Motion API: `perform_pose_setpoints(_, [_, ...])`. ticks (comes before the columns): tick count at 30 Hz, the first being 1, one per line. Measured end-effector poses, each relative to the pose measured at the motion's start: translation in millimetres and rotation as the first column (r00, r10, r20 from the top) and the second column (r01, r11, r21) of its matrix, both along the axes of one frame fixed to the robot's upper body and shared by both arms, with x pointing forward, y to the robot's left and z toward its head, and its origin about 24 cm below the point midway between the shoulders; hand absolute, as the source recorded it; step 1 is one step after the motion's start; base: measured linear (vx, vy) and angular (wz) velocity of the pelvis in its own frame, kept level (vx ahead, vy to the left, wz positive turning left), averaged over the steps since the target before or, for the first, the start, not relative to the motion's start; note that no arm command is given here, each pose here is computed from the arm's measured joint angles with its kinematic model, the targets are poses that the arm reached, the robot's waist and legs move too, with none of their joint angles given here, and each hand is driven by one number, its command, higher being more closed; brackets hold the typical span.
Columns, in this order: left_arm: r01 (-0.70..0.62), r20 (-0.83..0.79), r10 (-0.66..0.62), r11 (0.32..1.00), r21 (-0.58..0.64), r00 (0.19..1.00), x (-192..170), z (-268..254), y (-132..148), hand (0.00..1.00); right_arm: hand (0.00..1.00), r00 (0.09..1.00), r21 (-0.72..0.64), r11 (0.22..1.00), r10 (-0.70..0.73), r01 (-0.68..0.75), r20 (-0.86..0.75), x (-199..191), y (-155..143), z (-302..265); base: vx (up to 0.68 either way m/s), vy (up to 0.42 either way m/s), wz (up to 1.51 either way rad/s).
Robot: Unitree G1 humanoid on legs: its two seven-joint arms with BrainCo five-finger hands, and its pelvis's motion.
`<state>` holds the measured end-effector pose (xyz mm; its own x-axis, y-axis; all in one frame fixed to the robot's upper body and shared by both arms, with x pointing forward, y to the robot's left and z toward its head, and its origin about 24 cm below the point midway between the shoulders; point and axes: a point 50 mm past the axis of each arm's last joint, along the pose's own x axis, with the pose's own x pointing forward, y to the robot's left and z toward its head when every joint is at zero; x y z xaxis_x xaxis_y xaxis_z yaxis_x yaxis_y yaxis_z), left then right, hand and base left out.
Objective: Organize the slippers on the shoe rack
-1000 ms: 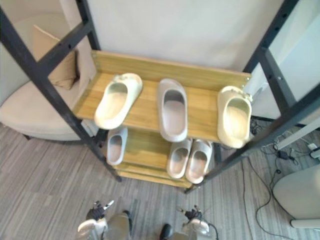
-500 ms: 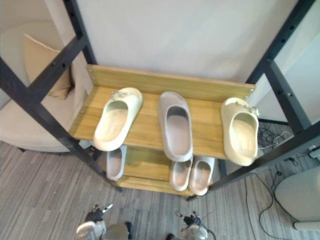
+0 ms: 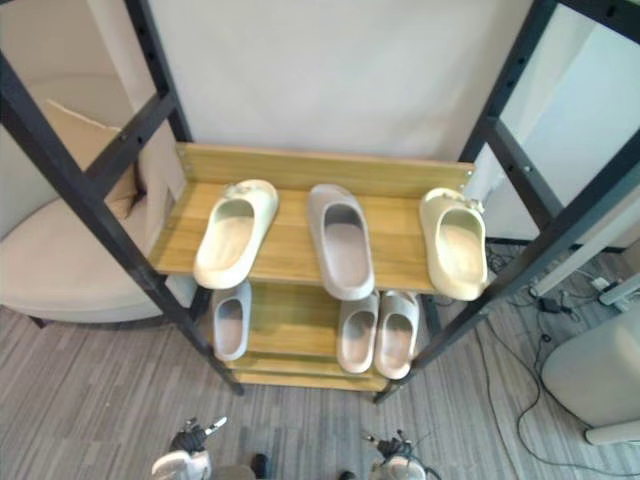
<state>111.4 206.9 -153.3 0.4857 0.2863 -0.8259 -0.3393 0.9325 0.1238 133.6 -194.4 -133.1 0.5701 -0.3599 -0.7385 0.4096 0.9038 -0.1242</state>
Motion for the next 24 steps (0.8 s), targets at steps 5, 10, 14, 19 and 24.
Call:
perform_pose_setpoints(5, [0.021,-0.01,-0.02,1.0,0.013,1.0,-3.3,-0.6,0.8,0.0,0.0,0.955,-0.134,0.991,0.03,0.011,0.296,24.7,-20.1,55.4,0.05,0.057,-0.14])
perform_pose_setpoints(10, [0.052,-0.02,-0.052,0.998,0.018,0.998,-8.6,-1.6,-2.0,0.0,0.0,0.893,-0.187,0.982,0.061,0.026,0.445,28.2,-23.0,91.3,0.05,0.016,-0.14])
perform_pose_setpoints(14, [0.082,-0.023,-0.081,0.996,0.021,0.996,-9.4,-1.8,-4.8,0.0,0.0,0.858,-0.238,0.971,0.108,0.017,0.502,26.6,-23.3,109.6,-0.02,-0.002,-0.09])
perform_pose_setpoints(19, [0.111,-0.024,-0.11,0.994,0.018,0.994,-8.6,-2.1,-8.6,0.0,0.0,0.773,-0.297,0.955,0.199,-0.014,0.603,30.9,-13.9,140.8,-0.05,0.004,-0.05])
perform_pose_setpoints(24, [0.139,-0.025,-0.139,0.99,0.019,0.99,-8.3,-2.3,-10.7,0.0,0.0,0.665,-0.33,0.944,0.248,-0.002,0.704,35.6,-8.9,171.5,-0.01,0.003,0.01])
